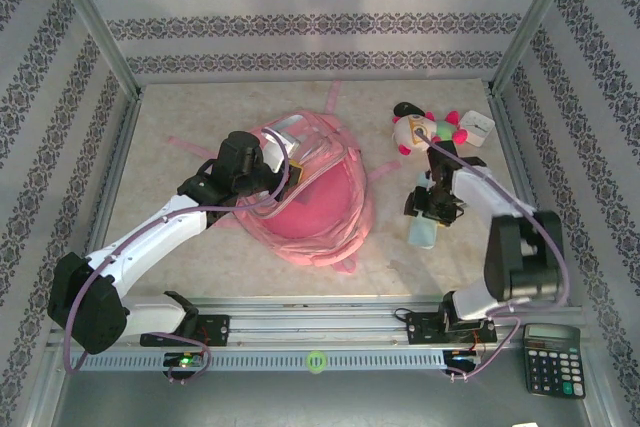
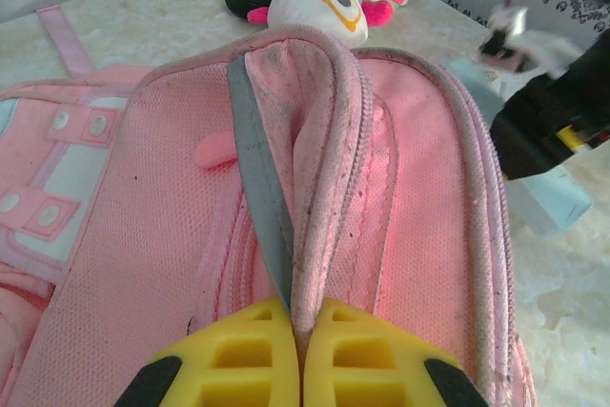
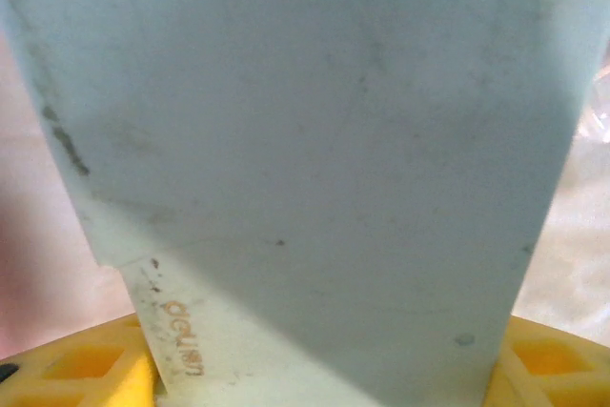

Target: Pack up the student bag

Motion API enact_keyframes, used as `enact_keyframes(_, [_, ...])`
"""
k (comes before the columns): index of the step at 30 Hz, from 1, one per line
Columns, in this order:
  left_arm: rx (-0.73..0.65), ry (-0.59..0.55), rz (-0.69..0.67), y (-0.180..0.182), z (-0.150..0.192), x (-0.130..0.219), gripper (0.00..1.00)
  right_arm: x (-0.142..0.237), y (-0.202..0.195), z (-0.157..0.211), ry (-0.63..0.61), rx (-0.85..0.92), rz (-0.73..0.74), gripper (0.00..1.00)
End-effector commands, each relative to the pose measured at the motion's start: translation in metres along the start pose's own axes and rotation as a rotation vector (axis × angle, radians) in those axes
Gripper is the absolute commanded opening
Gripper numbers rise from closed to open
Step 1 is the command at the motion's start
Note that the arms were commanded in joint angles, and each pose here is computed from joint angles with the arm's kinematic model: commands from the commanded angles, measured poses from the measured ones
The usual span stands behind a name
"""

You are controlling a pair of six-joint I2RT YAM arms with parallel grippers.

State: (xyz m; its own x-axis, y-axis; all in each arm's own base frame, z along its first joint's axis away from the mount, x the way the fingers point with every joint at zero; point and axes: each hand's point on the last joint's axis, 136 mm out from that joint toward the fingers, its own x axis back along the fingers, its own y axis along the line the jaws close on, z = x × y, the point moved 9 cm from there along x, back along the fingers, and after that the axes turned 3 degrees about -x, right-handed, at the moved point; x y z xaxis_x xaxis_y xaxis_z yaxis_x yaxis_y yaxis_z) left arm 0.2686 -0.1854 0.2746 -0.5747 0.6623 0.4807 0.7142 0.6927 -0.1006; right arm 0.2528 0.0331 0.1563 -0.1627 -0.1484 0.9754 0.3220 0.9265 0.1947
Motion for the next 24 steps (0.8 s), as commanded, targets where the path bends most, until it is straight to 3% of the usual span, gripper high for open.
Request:
enact_keyframes(1, [-0.014, -0.128, -0.020, 0.001, -0.027, 0.015, 0.00, 0.035, 0.024, 0.027, -0.038, -0.046, -0.196, 0.58])
enact_keyframes(6, [-0.009, -0.136, -0.002, 0.000, -0.028, 0.014, 0.00, 0.065, 0.061, 0.061, -0.120, -0.076, -0.402, 0.57])
enact_keyframes(12, [-0.007, -0.173, 0.010, -0.002, -0.035, 0.019, 0.00, 0.058, 0.113, 0.082, -0.124, -0.153, -0.641, 0.57])
enact_keyframes(19, [-0.015, -0.192, 0.013, -0.003, -0.041, 0.021, 0.00, 0.048, 0.157, 0.083, -0.092, -0.096, -0.671, 0.57])
enact_keyframes(24, [-0.019, -0.208, 0.012, -0.003, -0.046, 0.022, 0.00, 0.037, 0.180, 0.076, -0.070, -0.111, -0.718, 0.62])
